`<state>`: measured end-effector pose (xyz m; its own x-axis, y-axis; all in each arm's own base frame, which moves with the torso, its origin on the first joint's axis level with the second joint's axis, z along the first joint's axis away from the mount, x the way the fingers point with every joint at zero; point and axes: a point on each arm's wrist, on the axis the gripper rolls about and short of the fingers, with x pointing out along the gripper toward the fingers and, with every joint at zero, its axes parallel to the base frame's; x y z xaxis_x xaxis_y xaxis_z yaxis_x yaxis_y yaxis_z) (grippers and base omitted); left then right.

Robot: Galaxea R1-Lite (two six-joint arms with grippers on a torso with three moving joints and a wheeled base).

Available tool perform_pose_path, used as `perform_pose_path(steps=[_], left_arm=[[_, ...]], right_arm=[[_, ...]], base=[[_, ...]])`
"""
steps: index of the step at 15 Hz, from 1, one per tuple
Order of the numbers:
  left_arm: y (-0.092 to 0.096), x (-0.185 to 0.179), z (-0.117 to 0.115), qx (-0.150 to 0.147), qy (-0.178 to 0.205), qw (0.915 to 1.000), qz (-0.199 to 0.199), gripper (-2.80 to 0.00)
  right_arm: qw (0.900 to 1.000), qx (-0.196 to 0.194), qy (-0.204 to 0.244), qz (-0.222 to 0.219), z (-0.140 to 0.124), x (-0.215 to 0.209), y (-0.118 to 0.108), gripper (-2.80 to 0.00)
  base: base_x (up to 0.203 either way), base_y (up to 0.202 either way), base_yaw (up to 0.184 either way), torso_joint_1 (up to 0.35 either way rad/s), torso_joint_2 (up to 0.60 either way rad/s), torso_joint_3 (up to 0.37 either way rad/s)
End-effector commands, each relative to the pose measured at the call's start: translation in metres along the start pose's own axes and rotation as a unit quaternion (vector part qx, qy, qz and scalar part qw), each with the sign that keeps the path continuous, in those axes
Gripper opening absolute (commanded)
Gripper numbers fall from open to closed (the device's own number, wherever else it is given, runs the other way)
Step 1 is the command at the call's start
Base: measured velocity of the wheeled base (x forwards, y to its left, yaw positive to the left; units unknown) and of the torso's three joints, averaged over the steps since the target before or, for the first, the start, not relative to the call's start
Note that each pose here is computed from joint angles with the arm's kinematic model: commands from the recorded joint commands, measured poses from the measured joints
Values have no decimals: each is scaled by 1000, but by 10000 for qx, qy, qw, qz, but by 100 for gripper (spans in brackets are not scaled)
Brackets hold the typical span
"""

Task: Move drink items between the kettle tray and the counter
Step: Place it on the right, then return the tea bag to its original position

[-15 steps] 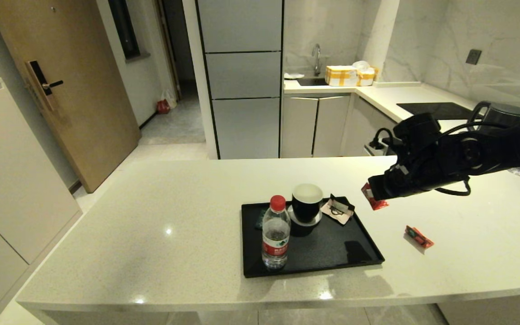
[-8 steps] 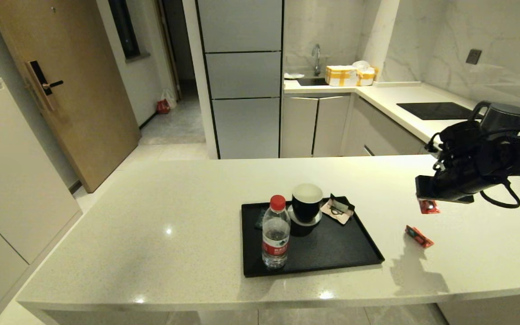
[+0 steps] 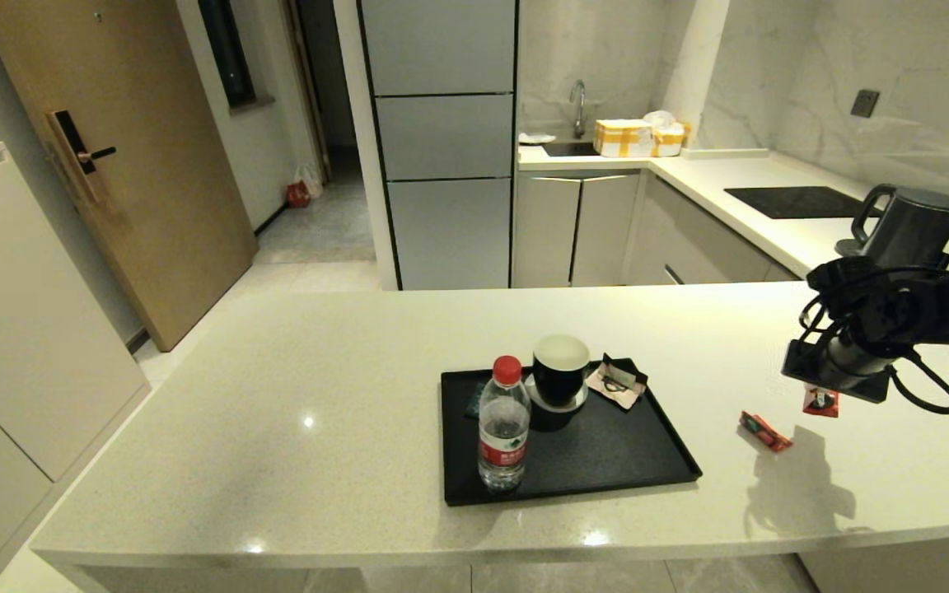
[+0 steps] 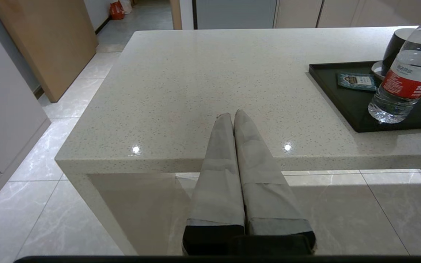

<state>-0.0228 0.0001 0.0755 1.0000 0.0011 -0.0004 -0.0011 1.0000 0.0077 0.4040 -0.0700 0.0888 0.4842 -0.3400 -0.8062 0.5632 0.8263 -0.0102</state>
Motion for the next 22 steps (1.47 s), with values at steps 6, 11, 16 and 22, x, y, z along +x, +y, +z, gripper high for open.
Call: perform_pose_path(steps=[6, 11, 16, 22], left_arm=[[0, 0, 0, 0, -2, 10000, 2, -280], [0, 0, 0, 0, -2, 10000, 2, -280], [0, 0, 0, 0, -2, 10000, 2, -280], [0, 0, 0, 0, -2, 10000, 2, -280]], right_arm=[[9981, 233, 492, -305, -13, 34, -12, -280], [9977, 291, 489, -367, -10, 39, -20, 0], [9987, 348, 294, -228, -2, 9, -24, 0], [9979, -110, -291, 577, -6, -97, -3, 0]], base=[[0, 0, 0, 0, 0, 0], [0, 0, 0, 0, 0, 0], [0, 0, 0, 0, 0, 0], [0, 0, 0, 0, 0, 0]])
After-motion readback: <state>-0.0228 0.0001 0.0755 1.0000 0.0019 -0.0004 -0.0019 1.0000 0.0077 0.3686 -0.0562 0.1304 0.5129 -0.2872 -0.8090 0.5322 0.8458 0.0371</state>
